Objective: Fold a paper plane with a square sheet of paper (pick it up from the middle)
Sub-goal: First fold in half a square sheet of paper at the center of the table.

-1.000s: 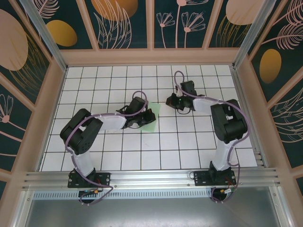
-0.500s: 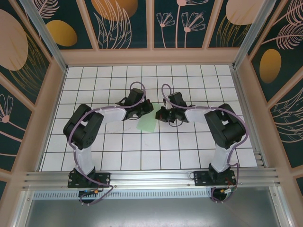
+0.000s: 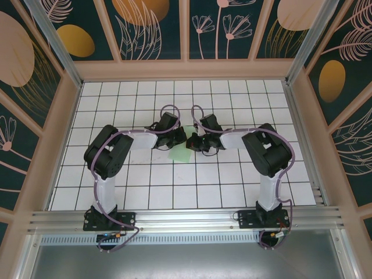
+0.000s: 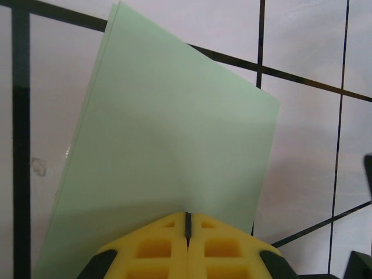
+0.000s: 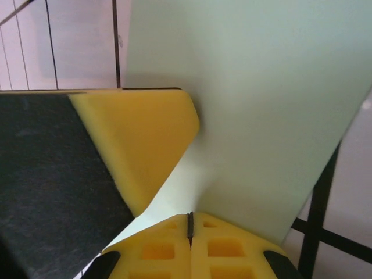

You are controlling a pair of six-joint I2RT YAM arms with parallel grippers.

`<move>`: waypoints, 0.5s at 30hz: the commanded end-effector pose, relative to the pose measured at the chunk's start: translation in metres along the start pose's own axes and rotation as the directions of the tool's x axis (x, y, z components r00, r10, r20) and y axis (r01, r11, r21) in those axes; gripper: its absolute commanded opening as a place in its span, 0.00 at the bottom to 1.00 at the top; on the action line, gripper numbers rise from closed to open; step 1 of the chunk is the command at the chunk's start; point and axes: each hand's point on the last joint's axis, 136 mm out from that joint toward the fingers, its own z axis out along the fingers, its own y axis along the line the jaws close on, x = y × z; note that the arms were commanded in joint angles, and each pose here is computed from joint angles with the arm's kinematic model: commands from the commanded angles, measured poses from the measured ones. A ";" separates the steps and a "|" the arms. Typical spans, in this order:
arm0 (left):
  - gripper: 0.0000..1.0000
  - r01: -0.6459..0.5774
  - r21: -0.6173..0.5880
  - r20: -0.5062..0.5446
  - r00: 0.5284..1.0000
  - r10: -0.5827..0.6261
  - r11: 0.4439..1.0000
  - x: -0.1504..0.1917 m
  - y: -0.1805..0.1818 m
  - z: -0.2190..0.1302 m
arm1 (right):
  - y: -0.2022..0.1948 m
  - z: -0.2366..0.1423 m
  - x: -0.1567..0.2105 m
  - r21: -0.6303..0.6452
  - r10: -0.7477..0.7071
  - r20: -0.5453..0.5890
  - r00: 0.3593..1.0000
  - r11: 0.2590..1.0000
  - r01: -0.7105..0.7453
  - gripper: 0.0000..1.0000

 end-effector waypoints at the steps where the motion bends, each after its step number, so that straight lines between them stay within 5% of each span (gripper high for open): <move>1: 0.00 0.014 -0.070 -0.014 1.000 -0.015 0.997 0.004 0.019 0.006 | 0.005 0.006 0.009 0.000 -0.039 -0.042 0.998 0.999 0.039 0.00; 15: 0.00 0.087 -0.142 -0.006 0.996 -0.089 0.986 0.020 0.049 0.007 | -0.016 -0.015 0.066 0.023 -0.146 -0.183 0.972 0.988 0.153 0.00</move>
